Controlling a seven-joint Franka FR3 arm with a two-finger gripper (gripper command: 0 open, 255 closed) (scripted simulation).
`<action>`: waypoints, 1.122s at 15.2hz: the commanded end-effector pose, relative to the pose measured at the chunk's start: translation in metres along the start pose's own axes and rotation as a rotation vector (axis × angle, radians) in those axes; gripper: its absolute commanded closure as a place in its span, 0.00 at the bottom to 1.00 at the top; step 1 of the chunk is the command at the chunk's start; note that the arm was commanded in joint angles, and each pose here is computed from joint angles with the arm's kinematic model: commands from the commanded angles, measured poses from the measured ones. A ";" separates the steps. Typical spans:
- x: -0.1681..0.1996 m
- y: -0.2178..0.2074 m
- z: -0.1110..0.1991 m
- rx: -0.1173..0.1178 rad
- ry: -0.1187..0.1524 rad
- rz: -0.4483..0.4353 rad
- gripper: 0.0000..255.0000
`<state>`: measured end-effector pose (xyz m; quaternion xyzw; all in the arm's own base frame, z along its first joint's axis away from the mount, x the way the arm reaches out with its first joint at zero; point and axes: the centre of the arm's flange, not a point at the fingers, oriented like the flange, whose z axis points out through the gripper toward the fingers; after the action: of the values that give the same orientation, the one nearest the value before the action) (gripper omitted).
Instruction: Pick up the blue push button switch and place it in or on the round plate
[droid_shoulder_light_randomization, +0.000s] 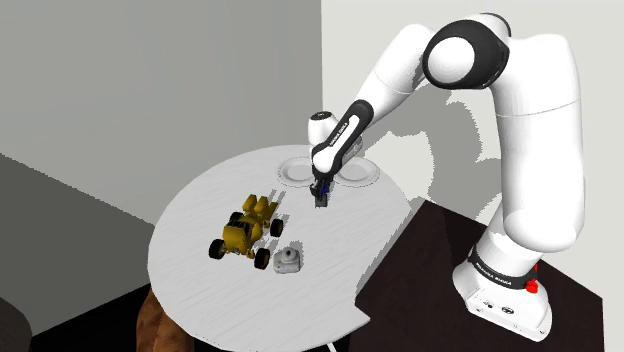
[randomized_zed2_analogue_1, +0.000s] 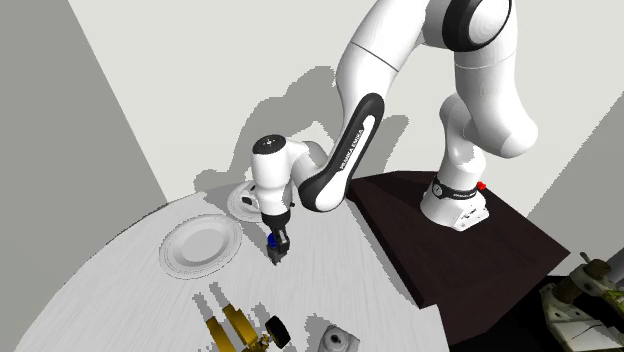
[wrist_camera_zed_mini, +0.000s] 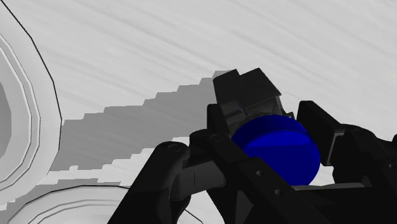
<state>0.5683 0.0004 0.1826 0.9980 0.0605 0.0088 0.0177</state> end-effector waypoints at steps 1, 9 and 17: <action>0.000 0.000 0.000 0.000 -0.001 0.001 1.00; 0.000 0.001 -0.026 0.000 -0.001 0.001 1.00; 0.001 0.003 -0.068 0.000 -0.001 0.001 1.00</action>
<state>0.5681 -0.0008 0.2455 0.9980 0.0602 0.0086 0.0179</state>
